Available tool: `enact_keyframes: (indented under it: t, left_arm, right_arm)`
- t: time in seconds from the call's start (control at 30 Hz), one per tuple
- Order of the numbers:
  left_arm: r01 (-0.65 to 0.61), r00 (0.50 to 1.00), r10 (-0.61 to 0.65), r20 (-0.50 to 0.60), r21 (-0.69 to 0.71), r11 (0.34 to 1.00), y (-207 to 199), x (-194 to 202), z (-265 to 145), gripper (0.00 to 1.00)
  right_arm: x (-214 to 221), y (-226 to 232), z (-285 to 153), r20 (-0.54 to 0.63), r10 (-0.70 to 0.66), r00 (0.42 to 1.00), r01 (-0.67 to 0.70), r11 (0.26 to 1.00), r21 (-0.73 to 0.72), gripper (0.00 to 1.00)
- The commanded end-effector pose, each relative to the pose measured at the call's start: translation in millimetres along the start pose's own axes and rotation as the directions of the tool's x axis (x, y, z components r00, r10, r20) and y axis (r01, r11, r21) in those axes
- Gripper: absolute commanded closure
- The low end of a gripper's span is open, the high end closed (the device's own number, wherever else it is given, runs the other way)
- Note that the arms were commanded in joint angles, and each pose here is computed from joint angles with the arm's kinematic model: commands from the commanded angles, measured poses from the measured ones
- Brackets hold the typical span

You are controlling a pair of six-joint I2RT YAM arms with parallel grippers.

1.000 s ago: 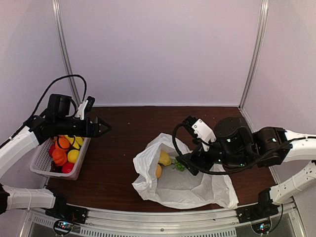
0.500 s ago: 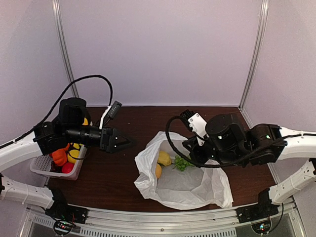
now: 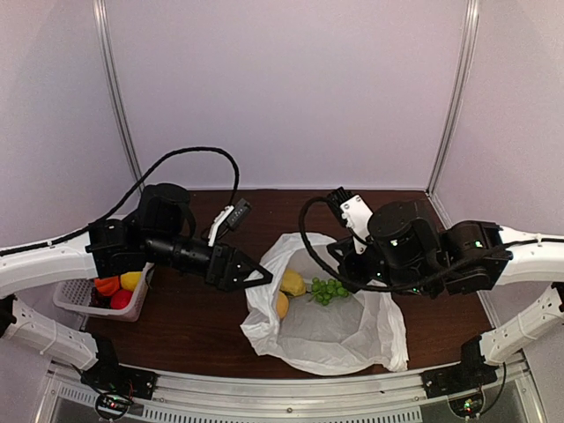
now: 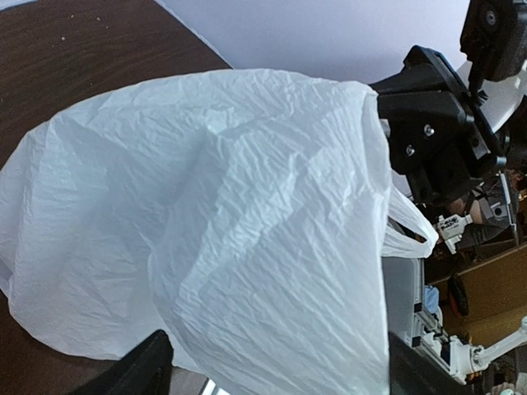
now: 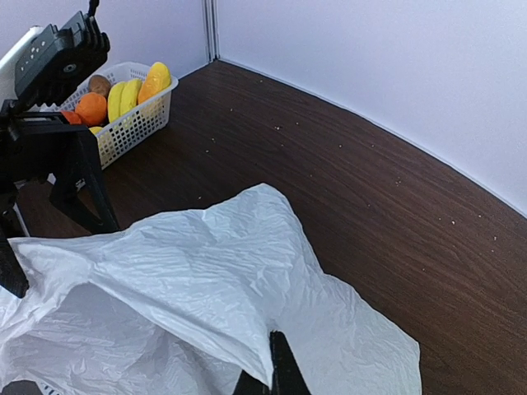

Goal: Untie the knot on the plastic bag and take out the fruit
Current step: Hold the bag opening of the takeout bag.

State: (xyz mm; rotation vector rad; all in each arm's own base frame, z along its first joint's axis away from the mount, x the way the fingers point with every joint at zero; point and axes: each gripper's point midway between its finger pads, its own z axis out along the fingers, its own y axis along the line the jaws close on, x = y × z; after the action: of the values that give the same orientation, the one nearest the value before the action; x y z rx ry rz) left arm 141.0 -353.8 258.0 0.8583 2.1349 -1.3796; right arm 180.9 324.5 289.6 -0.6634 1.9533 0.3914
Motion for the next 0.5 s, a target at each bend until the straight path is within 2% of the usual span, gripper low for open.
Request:
enact_keyframes:
  t: [0.0,0.17,0.23,0.4,0.47]
  left_arm:
    - [-0.042,0.998,0.042,0.042,0.012,0.999,-11,-12,-5,0.26]
    - [-0.048,0.997,0.047,0.053,0.008,0.999,-11,-17,-5,0.64]
    - [-0.052,0.997,0.051,0.053,0.020,0.998,-14,-20,-4,0.77]
    - [-0.072,0.994,0.069,0.082,0.030,0.997,-22,-32,-6,0.95]
    - [-0.073,0.992,0.071,0.102,0.017,0.997,-23,-37,-9,0.99]
  right_arm:
    - [-14,-8,0,0.040,0.034,0.999,-0.036,0.999,0.040,1.00]
    - [-18,-14,4,0.051,0.056,0.997,-0.058,0.997,0.049,1.00]
    - [-20,-15,4,0.055,0.063,0.996,-0.066,0.997,0.048,1.00]
    - [-25,-21,1,0.071,0.082,0.994,-0.086,0.995,0.054,1.00]
    - [-27,-22,-1,0.079,0.087,0.993,-0.091,0.995,0.048,1.00]
